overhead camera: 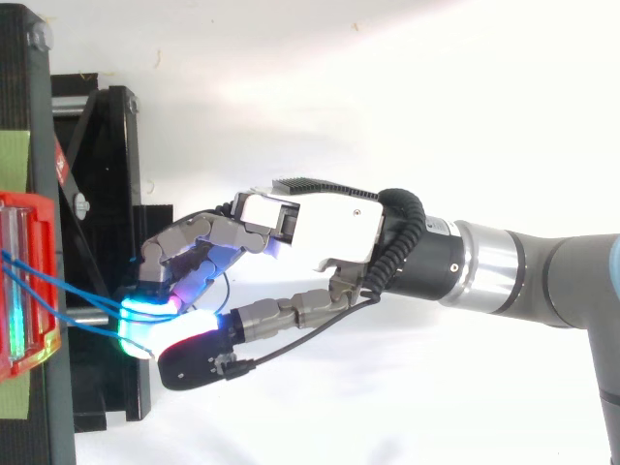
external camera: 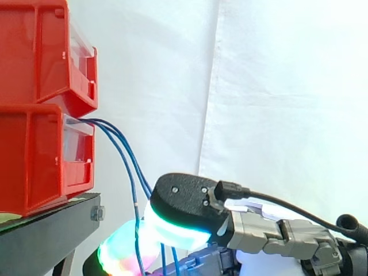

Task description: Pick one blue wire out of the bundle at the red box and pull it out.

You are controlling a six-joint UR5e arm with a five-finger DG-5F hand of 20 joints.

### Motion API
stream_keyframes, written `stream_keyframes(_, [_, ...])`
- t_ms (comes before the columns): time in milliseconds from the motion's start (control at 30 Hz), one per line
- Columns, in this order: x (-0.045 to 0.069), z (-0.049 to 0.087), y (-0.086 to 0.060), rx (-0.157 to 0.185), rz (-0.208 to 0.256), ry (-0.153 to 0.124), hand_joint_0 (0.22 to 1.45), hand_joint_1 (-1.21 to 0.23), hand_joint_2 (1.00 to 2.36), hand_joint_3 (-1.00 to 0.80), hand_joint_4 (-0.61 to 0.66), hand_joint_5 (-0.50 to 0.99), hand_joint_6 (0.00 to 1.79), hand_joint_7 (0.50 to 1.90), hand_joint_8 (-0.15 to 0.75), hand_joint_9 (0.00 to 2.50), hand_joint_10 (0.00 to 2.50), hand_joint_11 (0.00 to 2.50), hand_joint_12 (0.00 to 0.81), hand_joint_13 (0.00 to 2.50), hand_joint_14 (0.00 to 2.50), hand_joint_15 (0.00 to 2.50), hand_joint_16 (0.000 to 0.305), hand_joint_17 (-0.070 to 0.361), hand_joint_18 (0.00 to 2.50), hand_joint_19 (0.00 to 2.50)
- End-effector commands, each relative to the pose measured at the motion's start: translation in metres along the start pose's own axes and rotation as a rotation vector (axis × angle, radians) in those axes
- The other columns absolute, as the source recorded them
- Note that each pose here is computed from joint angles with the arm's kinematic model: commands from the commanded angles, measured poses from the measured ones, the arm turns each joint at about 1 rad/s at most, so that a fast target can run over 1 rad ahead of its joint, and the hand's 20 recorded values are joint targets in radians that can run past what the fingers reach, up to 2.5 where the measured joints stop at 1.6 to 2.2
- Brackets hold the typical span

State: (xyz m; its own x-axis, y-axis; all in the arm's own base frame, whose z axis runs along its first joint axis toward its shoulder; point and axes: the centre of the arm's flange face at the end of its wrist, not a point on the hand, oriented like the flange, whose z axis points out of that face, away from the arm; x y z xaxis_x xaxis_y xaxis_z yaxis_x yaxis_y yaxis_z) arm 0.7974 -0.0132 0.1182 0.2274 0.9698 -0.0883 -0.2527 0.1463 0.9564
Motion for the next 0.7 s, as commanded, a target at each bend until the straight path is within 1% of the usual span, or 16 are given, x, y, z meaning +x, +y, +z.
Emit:
stream_keyframes(0, [-0.001,0.001,0.001,-0.001,0.01,-0.001,0.52,-0.56,1.01,-0.34,0.24,-0.18,0.77,0.95,0.369,0.9,0.01,0.53,0.453,0.72,0.01,0.33,0.064,0.145,0.68,0.44])
stream_keyframes(67, [-0.001,0.001,0.001,-0.003,0.016,-0.001,0.5,-0.51,1.01,-0.4,0.25,-0.17,0.73,0.97,0.376,0.9,0.02,0.52,0.461,0.72,0.01,0.33,0.067,0.15,0.68,0.43])
stream_keyframes(167, [-0.002,0.001,0.0,-0.003,0.036,-0.001,0.49,-0.48,1.01,-0.44,0.25,-0.17,0.71,1.0,0.382,0.9,0.01,0.53,0.465,0.72,0.01,0.33,0.068,0.154,0.68,0.44])
stream_keyframes(300, [-0.006,0.001,-0.001,0.0,0.052,-0.005,0.49,-0.49,1.0,-0.43,0.24,-0.17,0.7,1.0,0.382,0.9,0.01,0.52,0.466,0.72,0.01,0.33,0.068,0.154,0.68,0.44])
stream_keyframes(367, [-0.008,0.002,0.0,-0.002,0.061,-0.004,0.5,-0.51,1.01,-0.4,0.23,-0.17,0.7,1.02,0.375,0.9,0.01,0.53,0.458,0.72,0.01,0.34,0.067,0.151,0.67,0.45])
stream_keyframes(433, [-0.007,0.002,0.0,-0.003,0.067,0.002,0.52,-0.53,1.01,-0.36,0.22,-0.17,0.71,1.02,0.37,0.89,0.02,0.53,0.454,0.72,0.01,0.33,0.066,0.148,0.66,0.45])
stream_keyframes(467, [-0.009,0.002,0.0,-0.004,0.074,0.005,0.53,-0.54,1.01,-0.33,0.23,-0.18,0.76,0.96,0.37,0.89,0.02,0.53,0.451,0.72,0.01,0.34,0.065,0.146,0.66,0.45])
stream_keyframes(600, [-0.011,0.002,-0.001,-0.004,0.085,0.012,0.55,-0.6,1.02,-0.22,0.21,-0.19,0.83,0.96,0.364,0.91,0.01,0.55,0.442,0.73,0.01,0.34,0.063,0.141,0.67,0.45])
stream_keyframes(667, [-0.012,0.003,-0.001,-0.006,0.093,0.022,0.56,-0.62,1.02,-0.14,0.22,-0.2,0.87,0.95,0.377,0.92,0.02,0.55,0.453,0.75,0.01,0.34,0.065,0.145,0.7,0.44])
